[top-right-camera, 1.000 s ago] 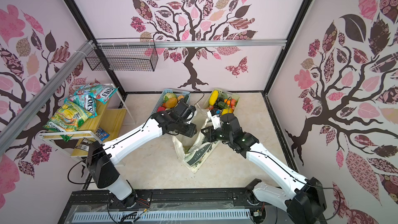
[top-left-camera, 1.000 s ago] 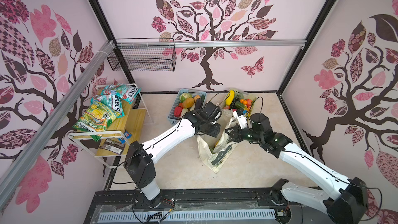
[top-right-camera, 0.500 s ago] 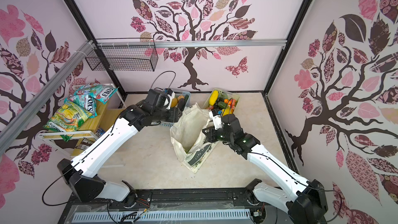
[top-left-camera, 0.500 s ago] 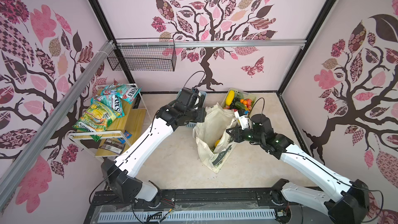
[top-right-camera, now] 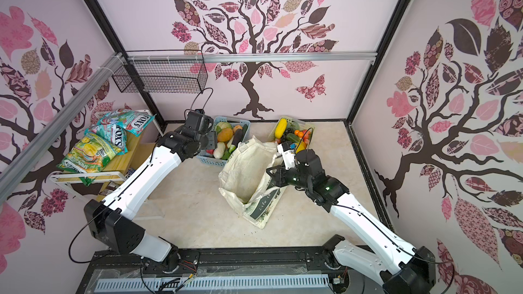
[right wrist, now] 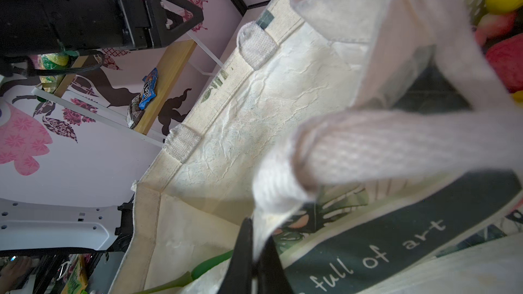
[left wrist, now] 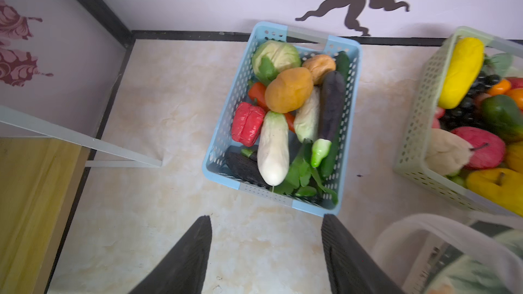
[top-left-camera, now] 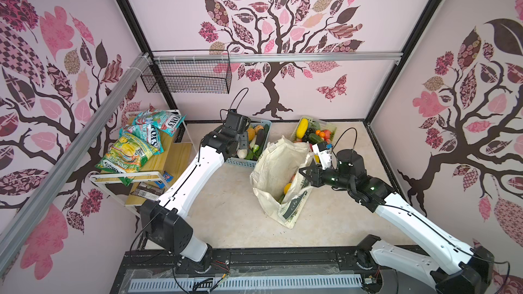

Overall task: Place the food into the grocery bag and tie it
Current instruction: 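Withdraw the left gripper from the bag back over the blue basket, then grasp the white radish in the blue basket with the left gripper and lift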

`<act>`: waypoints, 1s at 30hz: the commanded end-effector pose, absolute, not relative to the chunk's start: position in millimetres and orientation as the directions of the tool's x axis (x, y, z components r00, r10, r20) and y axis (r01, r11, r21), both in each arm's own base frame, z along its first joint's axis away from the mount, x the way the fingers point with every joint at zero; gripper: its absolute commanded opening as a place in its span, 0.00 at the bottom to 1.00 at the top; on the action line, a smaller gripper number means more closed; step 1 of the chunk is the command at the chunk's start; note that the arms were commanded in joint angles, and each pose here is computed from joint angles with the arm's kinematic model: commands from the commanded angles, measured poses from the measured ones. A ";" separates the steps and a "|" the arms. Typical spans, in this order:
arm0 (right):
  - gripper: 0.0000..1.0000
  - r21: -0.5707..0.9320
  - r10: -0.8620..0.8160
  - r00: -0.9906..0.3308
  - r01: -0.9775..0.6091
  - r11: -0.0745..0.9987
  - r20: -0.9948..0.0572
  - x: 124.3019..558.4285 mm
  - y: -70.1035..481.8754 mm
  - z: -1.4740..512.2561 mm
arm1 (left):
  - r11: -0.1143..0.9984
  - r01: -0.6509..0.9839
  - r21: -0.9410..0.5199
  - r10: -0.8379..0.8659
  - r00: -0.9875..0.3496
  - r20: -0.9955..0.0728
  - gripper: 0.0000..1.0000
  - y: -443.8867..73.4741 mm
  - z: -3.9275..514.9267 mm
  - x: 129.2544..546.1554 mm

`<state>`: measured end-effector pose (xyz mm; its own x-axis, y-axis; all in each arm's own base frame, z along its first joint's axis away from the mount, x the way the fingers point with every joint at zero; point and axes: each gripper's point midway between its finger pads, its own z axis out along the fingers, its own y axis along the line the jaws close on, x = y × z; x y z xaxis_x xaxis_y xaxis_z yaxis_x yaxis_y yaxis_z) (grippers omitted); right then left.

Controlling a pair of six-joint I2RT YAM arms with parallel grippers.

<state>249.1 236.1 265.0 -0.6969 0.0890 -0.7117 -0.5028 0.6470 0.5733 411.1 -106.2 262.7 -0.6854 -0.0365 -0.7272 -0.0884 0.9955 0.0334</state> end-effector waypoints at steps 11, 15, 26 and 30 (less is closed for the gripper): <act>0.06 0.603 0.146 -0.673 -0.518 0.607 -0.725 248.0 238.9 287.0 | 0.992 -0.110 -0.066 -0.127 -0.785 -0.607 0.72 -103.9 169.0 463.3; 0.06 0.600 0.144 -0.675 -0.514 0.613 -0.724 249.1 238.8 283.7 | 0.991 -0.109 -0.073 -0.131 -0.808 -0.575 0.72 -109.9 146.2 473.2; 0.06 0.592 0.137 -0.675 -0.510 0.625 -0.725 249.1 237.0 280.9 | 0.991 -0.112 -0.069 -0.132 -0.851 -0.509 0.66 -119.3 101.3 490.9; 0.06 0.582 0.133 -0.670 -0.508 0.635 -0.730 249.4 235.1 279.4 | 0.990 -0.111 -0.085 -0.138 -0.859 -0.492 0.59 -122.7 91.1 490.9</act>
